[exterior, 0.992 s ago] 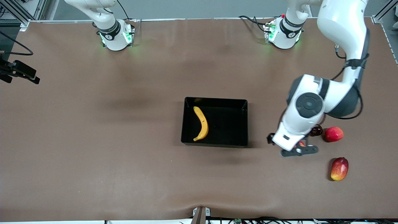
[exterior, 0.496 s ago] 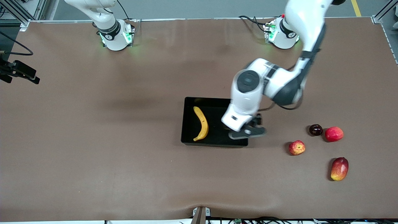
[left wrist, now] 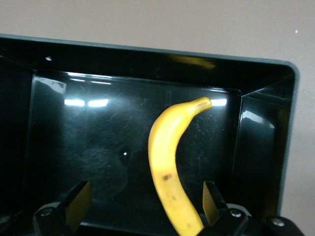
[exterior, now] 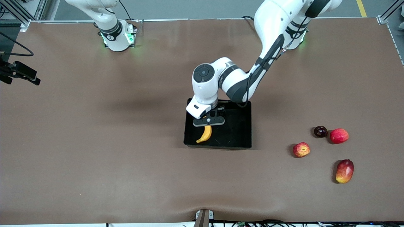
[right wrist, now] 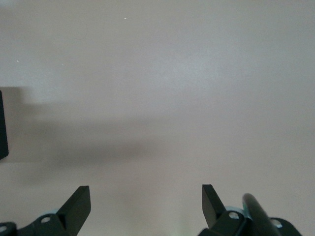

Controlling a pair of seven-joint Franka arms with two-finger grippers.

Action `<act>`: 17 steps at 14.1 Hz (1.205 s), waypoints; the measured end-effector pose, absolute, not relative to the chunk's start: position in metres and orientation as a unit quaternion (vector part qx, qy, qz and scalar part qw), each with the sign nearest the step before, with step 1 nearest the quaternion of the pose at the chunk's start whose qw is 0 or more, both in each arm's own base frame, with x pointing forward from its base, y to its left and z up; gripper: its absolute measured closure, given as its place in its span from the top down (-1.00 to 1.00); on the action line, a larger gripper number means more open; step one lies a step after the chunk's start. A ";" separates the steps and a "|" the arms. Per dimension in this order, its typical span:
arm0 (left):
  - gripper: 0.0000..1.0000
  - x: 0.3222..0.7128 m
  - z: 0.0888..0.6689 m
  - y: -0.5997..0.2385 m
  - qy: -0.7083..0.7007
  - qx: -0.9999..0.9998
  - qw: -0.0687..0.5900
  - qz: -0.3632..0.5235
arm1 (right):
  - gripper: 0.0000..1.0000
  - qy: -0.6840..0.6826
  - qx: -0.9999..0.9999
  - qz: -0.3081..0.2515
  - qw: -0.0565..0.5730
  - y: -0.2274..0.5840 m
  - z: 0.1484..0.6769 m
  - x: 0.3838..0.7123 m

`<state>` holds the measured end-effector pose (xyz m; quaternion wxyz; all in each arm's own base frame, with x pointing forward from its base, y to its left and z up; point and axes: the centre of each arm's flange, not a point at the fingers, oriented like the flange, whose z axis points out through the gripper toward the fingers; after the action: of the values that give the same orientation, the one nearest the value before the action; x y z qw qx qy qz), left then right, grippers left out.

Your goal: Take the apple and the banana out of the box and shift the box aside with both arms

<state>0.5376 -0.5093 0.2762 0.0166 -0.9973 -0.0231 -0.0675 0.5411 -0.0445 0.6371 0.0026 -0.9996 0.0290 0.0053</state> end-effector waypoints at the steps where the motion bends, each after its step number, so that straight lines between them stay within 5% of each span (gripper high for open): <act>1: 1.00 0.539 0.262 -0.509 -0.021 -0.997 0.014 -0.066 | 1.00 0.029 -1.000 0.005 0.003 -0.044 0.637 0.541; 12: 0.89 0.536 0.167 -0.516 -0.012 -0.998 -0.020 -0.062 | 1.00 0.047 -0.999 0.027 0.004 -0.066 0.614 0.551; 17: -0.07 0.541 0.176 -0.520 -0.014 -0.997 -0.032 -0.073 | 1.00 0.044 -0.996 0.076 0.009 -0.068 0.554 0.578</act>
<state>0.5407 -0.5196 0.1762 -0.0323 -0.9967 -0.0137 -0.0726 0.5783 -0.0682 0.5537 0.0087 -0.9961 0.0437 0.0759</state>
